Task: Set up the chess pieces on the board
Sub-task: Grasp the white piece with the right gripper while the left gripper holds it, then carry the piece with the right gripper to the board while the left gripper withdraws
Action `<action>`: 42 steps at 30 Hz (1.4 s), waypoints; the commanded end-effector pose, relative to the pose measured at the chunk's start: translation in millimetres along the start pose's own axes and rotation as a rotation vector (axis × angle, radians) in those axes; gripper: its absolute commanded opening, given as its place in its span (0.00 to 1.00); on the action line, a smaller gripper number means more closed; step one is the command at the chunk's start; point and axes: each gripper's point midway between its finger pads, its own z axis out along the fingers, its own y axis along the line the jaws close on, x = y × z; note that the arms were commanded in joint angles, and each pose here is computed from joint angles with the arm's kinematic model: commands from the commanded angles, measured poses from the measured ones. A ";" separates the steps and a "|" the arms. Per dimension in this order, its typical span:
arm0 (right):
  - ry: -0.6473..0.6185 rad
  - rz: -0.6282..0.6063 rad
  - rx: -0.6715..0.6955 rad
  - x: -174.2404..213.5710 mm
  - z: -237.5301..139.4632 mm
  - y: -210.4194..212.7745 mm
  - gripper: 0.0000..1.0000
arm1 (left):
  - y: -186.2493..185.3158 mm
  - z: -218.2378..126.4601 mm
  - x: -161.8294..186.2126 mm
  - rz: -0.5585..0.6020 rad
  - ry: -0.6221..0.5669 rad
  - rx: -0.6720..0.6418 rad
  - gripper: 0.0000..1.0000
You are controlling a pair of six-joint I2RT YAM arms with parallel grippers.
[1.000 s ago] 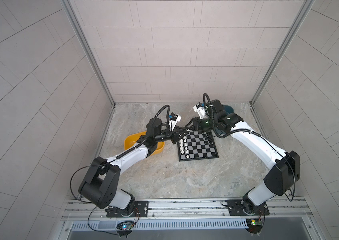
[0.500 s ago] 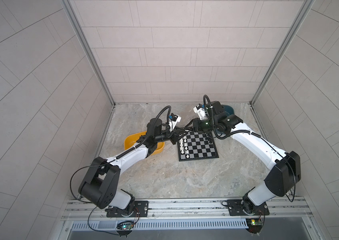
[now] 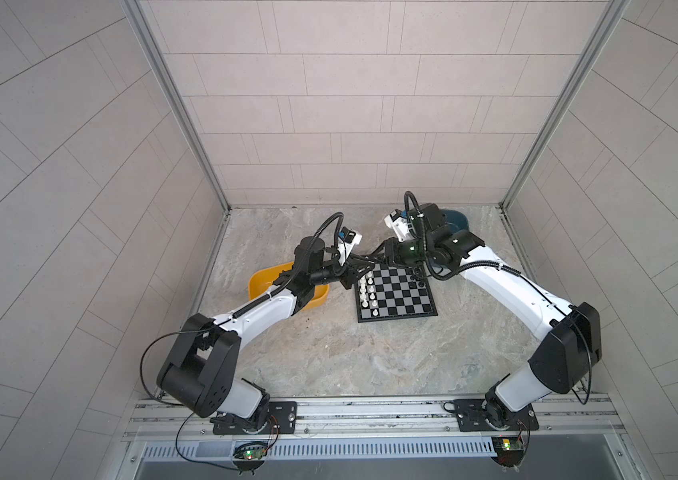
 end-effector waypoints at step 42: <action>0.248 -0.428 0.515 122.2 54.4 -31.2 0.00 | 59.7 -193.1 99.6 -0.693 0.388 -0.844 1.00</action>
